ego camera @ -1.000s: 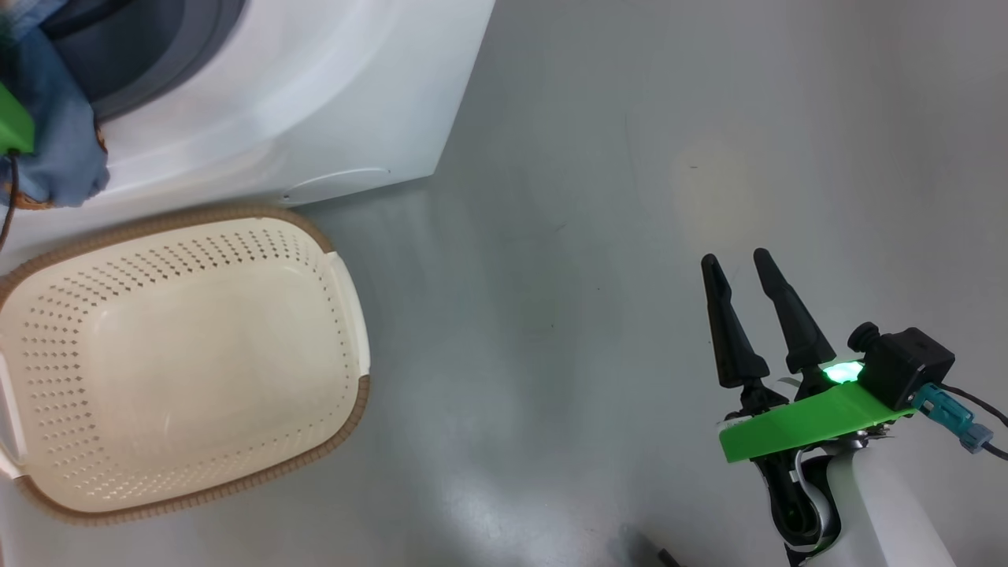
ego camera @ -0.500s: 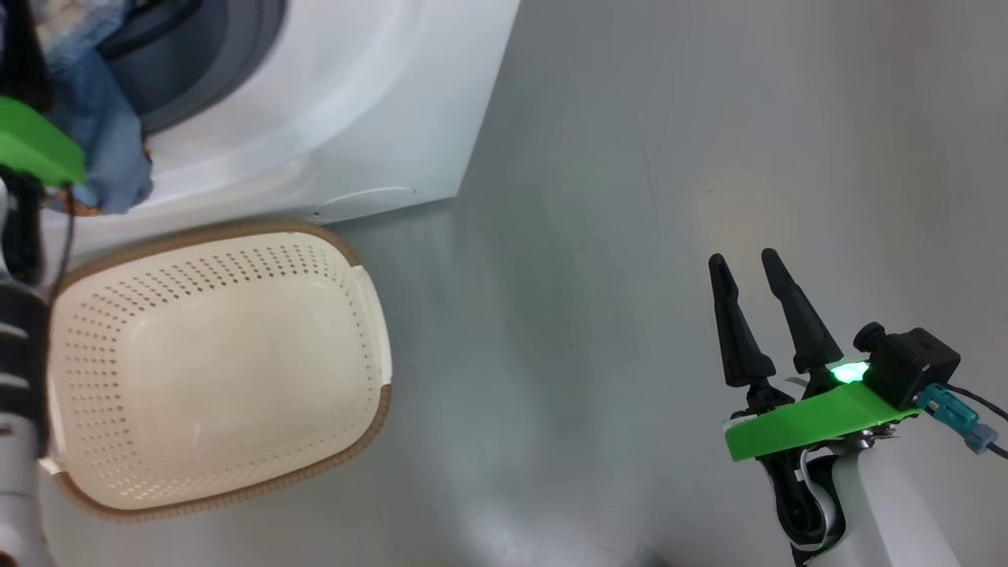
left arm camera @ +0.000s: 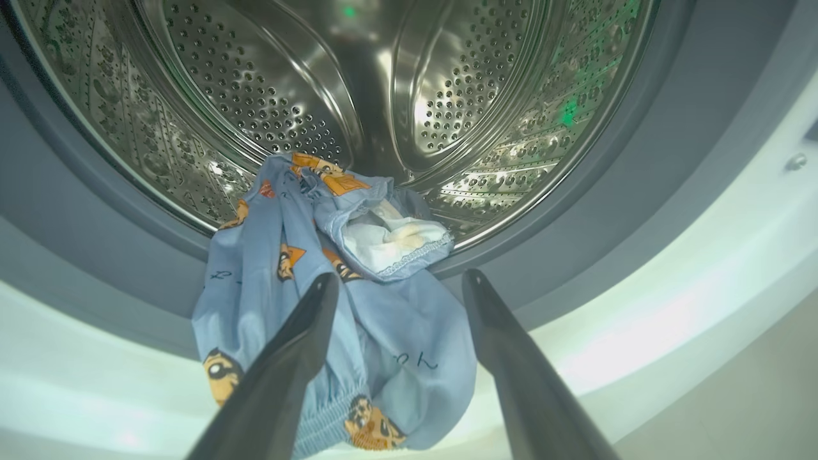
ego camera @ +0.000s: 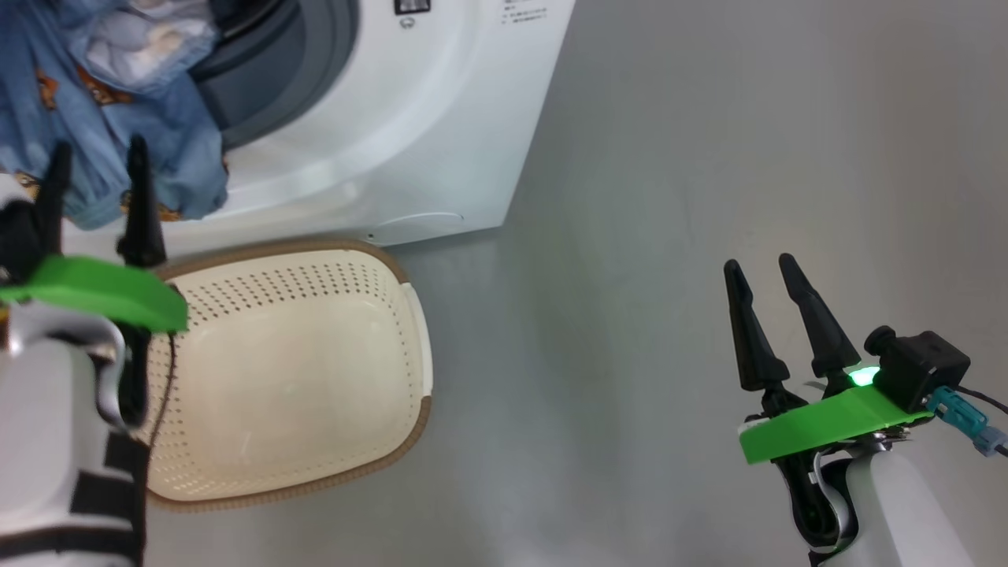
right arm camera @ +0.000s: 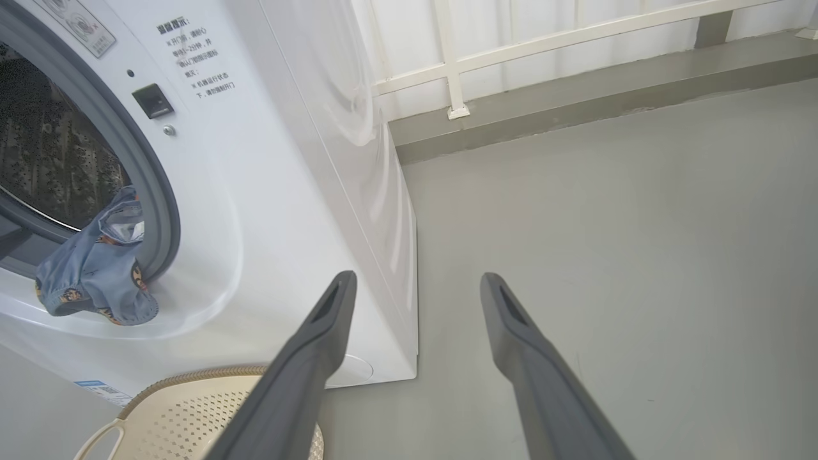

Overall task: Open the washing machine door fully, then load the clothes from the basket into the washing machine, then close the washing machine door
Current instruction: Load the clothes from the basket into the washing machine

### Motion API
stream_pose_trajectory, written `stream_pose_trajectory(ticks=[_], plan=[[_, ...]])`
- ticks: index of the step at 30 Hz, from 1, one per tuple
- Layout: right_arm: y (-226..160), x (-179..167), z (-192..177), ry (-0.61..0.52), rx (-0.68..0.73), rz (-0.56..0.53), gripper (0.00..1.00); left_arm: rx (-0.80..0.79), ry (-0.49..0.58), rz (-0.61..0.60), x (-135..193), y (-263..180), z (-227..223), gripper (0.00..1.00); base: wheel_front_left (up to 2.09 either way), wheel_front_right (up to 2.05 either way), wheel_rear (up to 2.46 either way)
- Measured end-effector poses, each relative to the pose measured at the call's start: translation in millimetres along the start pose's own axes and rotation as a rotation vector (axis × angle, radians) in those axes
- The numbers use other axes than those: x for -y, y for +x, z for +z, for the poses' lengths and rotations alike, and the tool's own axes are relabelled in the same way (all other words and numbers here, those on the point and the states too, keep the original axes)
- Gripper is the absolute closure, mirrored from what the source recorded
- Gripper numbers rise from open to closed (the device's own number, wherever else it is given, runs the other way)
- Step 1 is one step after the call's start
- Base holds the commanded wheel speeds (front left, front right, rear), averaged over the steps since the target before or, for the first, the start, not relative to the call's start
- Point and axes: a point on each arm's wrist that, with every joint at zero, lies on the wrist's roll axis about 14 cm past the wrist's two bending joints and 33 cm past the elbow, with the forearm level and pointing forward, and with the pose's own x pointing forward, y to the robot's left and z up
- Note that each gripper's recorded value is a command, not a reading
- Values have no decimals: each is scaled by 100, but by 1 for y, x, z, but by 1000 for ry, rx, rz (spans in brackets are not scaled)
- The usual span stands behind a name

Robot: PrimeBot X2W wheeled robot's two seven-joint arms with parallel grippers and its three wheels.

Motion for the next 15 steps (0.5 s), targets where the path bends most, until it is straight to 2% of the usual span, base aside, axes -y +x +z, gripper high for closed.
stream_pose_trajectory(ticks=[6,15], plan=[[-7,-1,1,-7,-5,13,0,-11,-2,30,-6,-37,-5,0,0,0,0],[-17,-5,4,-8,-4,31,0,-19,16,145,-35,-99,-5,0,0,0,0]])
